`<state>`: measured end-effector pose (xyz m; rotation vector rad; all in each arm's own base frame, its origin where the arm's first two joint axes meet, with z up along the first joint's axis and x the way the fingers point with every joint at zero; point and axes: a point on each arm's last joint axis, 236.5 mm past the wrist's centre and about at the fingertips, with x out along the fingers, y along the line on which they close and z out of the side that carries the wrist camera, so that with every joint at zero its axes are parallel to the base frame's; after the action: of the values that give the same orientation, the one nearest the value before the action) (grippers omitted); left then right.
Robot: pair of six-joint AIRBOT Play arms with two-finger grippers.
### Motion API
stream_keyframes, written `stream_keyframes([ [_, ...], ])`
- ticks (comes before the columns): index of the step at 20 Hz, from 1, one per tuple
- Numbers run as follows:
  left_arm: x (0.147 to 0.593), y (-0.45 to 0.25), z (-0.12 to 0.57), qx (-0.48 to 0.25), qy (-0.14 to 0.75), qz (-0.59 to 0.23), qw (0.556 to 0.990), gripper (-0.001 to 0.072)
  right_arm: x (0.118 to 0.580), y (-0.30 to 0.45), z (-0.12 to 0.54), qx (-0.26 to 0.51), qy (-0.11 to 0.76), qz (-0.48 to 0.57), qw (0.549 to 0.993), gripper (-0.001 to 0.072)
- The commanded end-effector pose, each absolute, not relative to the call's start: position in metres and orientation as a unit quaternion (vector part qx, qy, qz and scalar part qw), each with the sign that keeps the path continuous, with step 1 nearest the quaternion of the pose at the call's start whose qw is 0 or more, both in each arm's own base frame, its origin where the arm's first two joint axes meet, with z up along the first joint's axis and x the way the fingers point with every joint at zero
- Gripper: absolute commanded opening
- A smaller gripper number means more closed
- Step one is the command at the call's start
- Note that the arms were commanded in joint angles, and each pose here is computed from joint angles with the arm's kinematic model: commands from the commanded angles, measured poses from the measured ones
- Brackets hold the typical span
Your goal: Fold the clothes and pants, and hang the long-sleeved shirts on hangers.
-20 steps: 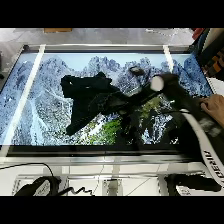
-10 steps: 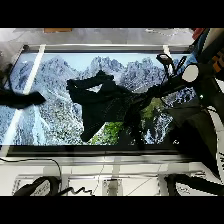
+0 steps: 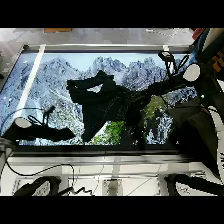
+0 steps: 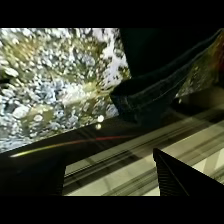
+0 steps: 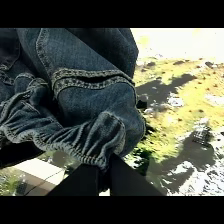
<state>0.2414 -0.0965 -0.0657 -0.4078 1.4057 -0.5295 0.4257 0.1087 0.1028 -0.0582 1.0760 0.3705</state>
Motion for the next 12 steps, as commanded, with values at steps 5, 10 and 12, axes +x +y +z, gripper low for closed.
stream_keyframes([
  [5, 0.232, -0.142, -0.11, -0.178, 0.642, -0.293, 0.685, 0.0602, 0.425, 0.113, 0.105, -0.02, 0.507, 0.181, 0.842, 0.0028],
  [10, 0.241, -0.148, -0.126, -0.206, 0.641, -0.283, 0.683, 0.0467, 0.426, 0.113, 0.105, -0.02, 0.507, 0.181, 0.842, 0.0028],
  [12, 0.252, -0.158, -0.117, -0.224, 0.616, -0.299, 0.693, 0.0463, 0.426, 0.113, 0.105, -0.02, 0.507, 0.181, 0.842, 0.0028],
])
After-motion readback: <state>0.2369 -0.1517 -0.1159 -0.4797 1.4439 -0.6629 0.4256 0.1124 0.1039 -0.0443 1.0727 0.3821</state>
